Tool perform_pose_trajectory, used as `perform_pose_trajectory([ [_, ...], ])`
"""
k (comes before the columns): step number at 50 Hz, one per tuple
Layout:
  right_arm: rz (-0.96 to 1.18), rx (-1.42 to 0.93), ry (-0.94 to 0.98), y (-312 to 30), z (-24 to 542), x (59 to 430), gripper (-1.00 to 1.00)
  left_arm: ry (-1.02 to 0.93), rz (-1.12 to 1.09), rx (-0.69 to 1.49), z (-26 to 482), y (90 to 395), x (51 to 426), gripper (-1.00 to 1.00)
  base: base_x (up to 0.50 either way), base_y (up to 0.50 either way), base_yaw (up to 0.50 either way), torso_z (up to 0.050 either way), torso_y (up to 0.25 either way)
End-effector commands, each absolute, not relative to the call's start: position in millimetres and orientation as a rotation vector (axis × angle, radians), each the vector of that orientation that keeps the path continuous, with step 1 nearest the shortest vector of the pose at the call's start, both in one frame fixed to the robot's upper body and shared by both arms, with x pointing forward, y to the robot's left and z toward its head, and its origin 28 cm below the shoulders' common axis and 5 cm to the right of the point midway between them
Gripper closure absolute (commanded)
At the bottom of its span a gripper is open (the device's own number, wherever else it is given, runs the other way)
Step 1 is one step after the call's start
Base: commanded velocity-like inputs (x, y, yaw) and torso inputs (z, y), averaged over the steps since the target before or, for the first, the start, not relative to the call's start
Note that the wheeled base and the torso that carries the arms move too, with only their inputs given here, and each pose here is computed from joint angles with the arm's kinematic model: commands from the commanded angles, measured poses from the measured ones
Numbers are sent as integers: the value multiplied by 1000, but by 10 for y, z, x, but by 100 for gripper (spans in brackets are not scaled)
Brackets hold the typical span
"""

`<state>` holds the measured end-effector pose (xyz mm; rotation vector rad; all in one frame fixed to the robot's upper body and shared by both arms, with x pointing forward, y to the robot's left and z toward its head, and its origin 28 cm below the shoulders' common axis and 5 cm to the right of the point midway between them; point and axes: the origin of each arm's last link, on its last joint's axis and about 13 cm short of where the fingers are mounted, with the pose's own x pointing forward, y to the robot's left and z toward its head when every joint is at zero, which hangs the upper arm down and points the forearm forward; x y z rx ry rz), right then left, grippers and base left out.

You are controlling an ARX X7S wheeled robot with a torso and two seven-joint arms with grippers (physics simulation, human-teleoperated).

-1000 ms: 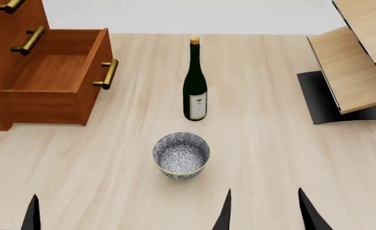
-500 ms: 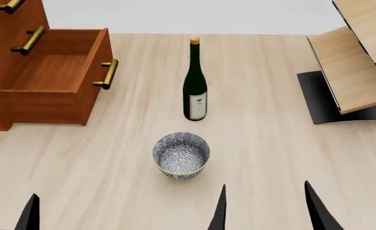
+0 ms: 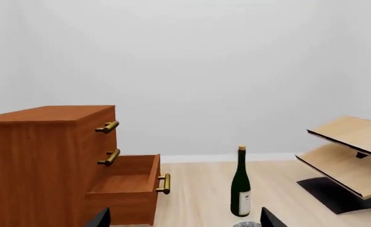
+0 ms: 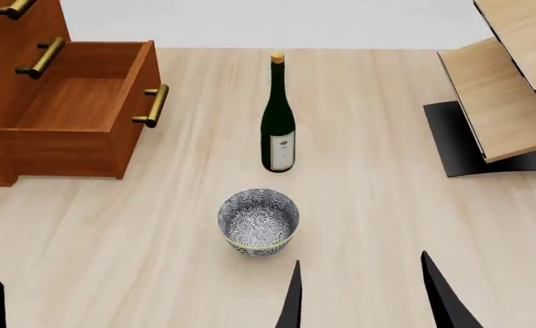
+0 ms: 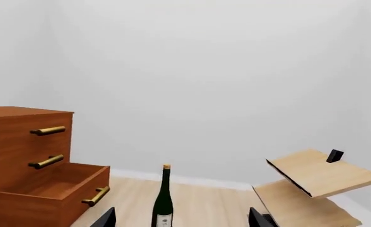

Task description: Put the wine bottle in the bottom drawer of the cabinet.

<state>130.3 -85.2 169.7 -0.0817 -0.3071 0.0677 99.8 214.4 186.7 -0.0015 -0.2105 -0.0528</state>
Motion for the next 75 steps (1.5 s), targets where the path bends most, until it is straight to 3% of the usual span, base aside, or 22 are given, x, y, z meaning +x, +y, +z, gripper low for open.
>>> perform_pose_trajectory([
  [1,54,-87,-289,-863,1701,1283,-100,-203,-24,-7,1890,2164,981,-100,0,0,0,0,0],
  [24,79,-93,-300,-835,1700,1296,-100,-206,-11,-2,1879,2171,980,-100,29,1,0,0,0],
  [55,77,-81,-307,-840,1672,1303,-100,-213,37,-1,1885,2193,1000,-100,261,10,0,0,0],
  [75,96,-85,-300,-830,1652,1316,-100,-224,45,0,1886,2208,994,-100,251,205,0,0,0],
])
